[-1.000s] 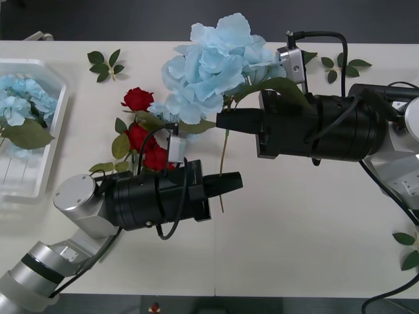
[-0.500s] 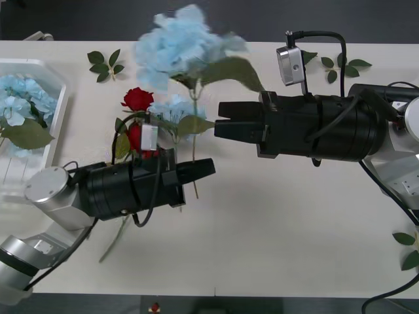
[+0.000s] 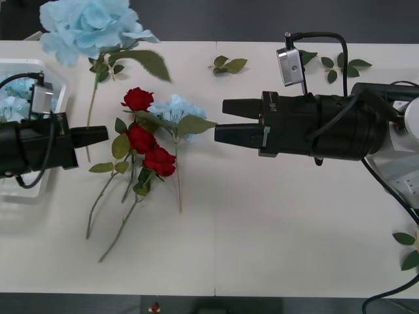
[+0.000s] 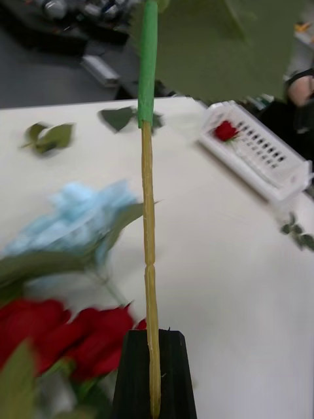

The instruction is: Put the red flowers into the right box and the blue flowers into the left box

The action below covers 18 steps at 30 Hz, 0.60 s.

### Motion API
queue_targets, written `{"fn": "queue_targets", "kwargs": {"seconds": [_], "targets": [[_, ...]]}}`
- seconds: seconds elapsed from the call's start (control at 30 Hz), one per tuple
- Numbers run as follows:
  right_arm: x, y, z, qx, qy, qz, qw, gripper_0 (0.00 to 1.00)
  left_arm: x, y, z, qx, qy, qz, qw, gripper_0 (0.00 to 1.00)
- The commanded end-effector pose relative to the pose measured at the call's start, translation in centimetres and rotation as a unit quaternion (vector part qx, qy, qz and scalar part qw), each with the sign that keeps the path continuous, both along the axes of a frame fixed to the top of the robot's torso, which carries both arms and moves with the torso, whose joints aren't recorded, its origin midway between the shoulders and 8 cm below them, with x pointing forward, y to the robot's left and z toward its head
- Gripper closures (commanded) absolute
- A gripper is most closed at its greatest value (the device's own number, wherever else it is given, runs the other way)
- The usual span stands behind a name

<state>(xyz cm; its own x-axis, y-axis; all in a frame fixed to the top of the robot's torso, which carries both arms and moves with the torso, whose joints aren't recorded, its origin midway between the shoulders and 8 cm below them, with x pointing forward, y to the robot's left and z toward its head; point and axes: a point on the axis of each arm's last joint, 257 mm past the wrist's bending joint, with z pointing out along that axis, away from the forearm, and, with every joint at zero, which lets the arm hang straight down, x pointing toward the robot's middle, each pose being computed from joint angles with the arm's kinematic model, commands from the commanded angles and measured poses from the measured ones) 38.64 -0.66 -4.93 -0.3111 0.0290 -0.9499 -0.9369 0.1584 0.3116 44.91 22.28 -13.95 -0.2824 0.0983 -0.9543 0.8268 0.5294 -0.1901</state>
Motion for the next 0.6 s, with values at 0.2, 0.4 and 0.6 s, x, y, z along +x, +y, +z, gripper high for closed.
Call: {"fn": "queue_targets", "kwargs": {"seconds": [0.2,0.4,0.6], "targets": [[0.7,-4.1,1.0,-0.055,-0.03,-0.017,0.998,0.0,5.5,16.8,2.1,0.091,0.011,0.157,0.983,1.0],[-1.0,-6.7,2.1,-0.05,-0.014,0.006,0.999,0.0,6.3,25.2,2.4,0.14,0.014,0.245,0.959,1.0],[-2.7,-9.3,2.6,-0.054,-0.008,0.023,0.998,0.0,6.0,32.1,1.6,0.151,0.025,0.325,0.933,1.0]]}}
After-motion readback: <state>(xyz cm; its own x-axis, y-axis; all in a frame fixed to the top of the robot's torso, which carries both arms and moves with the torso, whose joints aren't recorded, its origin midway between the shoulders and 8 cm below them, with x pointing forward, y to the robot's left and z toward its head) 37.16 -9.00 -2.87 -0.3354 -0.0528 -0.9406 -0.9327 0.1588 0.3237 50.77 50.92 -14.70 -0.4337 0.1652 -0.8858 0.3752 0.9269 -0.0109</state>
